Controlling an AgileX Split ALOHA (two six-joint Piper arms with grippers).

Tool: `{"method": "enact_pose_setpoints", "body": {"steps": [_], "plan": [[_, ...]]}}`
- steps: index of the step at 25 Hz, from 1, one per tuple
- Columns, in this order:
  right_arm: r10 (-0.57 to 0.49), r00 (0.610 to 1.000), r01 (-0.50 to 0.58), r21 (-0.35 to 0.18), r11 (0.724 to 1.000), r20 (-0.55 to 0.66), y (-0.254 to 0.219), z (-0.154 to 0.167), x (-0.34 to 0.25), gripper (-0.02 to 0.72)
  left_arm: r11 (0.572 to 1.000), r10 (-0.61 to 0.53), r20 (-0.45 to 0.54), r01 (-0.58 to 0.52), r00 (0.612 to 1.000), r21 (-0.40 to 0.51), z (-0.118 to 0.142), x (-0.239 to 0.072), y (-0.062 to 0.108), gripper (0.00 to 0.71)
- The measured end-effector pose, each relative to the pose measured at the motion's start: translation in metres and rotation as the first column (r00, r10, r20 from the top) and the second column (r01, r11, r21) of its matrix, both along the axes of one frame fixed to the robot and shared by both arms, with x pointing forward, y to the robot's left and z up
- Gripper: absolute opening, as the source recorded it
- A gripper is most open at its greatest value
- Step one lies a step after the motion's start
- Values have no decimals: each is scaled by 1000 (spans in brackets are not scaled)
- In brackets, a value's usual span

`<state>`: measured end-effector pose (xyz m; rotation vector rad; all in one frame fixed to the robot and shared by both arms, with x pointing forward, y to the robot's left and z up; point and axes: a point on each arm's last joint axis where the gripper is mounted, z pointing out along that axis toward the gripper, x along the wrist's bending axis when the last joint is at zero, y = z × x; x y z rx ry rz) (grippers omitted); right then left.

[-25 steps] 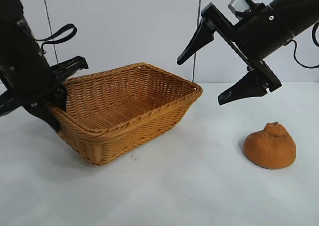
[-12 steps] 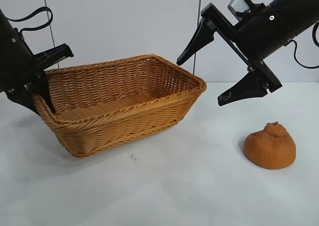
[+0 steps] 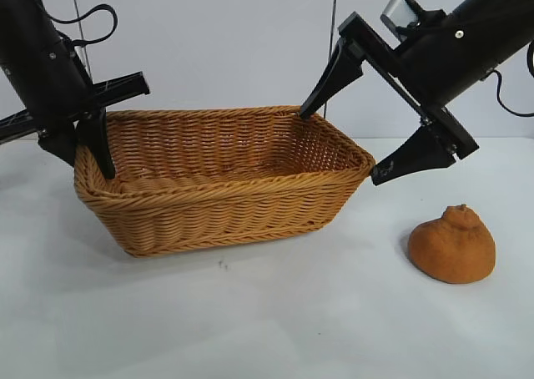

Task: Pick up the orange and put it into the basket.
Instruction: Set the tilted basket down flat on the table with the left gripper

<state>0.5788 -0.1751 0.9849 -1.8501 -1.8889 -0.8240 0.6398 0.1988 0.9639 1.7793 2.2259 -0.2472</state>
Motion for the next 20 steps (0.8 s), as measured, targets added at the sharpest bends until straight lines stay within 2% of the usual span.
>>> {"method": "enact_pose_setpoints", "body": {"steps": [7, 12, 20], "plan": [[11, 1000, -11, 3, 1000, -17, 0, 0, -2, 694, 996, -88, 3, 88, 996, 4, -7, 5, 0, 98], [15, 1000, -15, 1, 1000, -23, 0, 0, -2, 694, 996, -92, -10, 92, 996, 2, -17, 8, 0, 99], [27, 999, -27, 8, 1000, -37, 1, 0, -4, 694, 995, -97, 43, 97, 994, 9, -17, 12, 0, 96]]}}
